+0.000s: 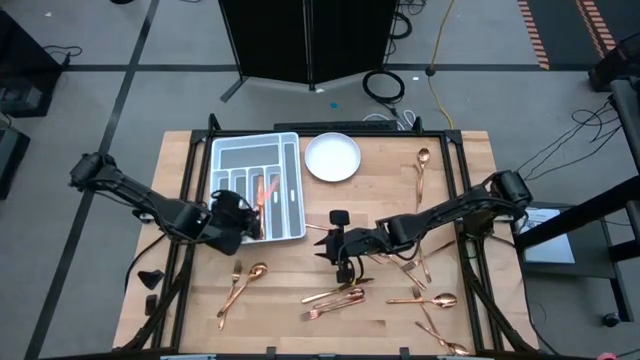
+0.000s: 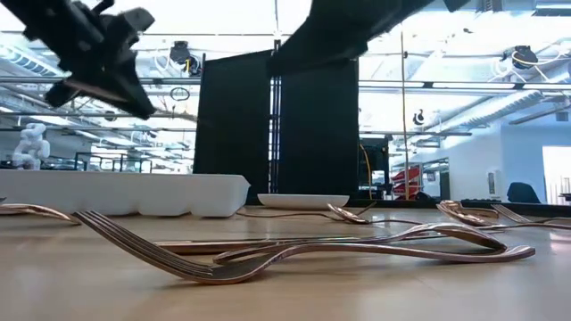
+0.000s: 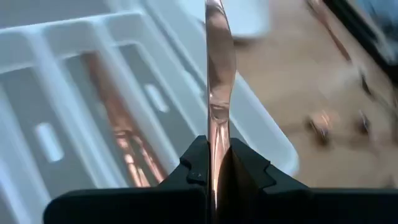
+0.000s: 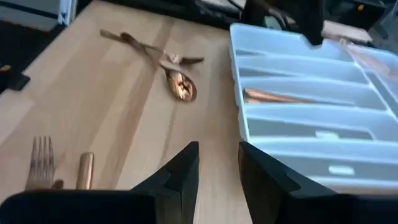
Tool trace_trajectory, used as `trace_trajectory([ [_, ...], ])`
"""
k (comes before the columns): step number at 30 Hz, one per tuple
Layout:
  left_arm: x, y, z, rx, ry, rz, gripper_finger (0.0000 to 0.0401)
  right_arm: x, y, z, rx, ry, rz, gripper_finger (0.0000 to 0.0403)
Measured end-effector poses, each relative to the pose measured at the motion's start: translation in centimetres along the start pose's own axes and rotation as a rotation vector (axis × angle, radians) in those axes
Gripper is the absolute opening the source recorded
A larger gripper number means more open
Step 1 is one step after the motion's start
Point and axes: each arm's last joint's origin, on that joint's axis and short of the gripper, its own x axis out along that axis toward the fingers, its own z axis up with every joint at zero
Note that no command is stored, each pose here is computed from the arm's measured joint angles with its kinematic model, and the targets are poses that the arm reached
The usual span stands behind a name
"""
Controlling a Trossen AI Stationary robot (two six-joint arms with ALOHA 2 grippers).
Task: Sort silverware
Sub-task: Put the knife on the silverware tray
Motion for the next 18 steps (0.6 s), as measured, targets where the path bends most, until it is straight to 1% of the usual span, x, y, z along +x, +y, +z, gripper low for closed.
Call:
trace_trajectory([
  [2,0.5,0.6,-0.5,-0.094,-0.01,0.037,0.003,0.1,0.0,-0.3,-0.004,0.003,0.0,0.0102],
  [6,1.6,0.9,-1.6,-0.186,-0.015,0.106,0.003,0.1,0.0,-0.4,-0.004,-0.009,0.0,0.0102],
  [14,3.2,1.5,-3.1,-0.27,-0.041,0.26,0.003,0.1,0.0,-0.4,-0.016,-0.013,0.004,0.0102],
  [18,3.7,1.8,-3.8,-0.281,-0.033,0.322,0.003,0.1,0.0,-0.4,-0.017,-0.014,0.004,0.0102],
])
